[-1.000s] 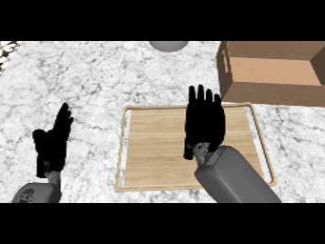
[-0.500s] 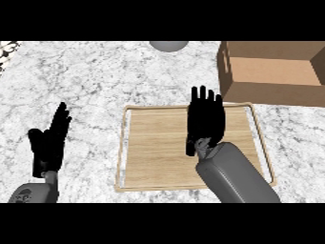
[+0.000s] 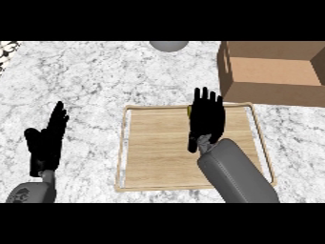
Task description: Pick the pear from the tray and place it in the cardboard box
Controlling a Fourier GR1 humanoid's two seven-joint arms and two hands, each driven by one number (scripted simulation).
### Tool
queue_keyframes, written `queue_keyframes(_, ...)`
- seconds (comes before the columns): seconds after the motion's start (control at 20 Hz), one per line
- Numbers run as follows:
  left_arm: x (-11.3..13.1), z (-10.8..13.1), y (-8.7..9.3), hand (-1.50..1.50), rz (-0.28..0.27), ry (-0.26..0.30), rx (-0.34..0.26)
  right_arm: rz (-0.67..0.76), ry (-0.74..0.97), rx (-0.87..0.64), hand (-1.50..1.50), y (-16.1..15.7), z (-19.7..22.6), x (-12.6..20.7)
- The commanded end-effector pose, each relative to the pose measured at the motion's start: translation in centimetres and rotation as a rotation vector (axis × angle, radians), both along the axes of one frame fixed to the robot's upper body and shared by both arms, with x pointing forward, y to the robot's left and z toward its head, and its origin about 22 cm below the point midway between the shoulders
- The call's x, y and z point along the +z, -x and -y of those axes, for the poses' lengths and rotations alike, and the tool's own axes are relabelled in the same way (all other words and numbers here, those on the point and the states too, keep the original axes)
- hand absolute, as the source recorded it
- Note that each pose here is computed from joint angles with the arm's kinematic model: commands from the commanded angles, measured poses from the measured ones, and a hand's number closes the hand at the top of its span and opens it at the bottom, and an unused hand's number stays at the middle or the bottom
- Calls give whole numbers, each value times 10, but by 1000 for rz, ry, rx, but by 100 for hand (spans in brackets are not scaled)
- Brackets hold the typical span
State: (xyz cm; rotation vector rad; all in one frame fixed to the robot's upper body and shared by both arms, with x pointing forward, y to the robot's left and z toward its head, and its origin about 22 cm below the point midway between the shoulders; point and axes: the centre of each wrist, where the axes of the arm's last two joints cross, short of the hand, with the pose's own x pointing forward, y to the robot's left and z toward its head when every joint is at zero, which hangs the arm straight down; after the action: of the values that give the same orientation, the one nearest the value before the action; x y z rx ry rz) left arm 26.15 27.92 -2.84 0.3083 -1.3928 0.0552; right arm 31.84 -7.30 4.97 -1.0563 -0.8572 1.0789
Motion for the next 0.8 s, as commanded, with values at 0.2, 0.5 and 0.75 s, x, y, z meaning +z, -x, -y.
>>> queue_keyframes(0.2, -1, 7, 6, 0, 2, 4, -4, -12, -13, -1, 150, -5, 8, -24)
queue_keyframes(0.5, 1, -10, 15, 0, -20, -2, -1, 129, 21, 134, 150, -3, 2, -24)
queue_keyframes(0.75, -1, 10, 6, 0, -20, 13, 8, 165, 24, 135, 150, 1, -6, -34)
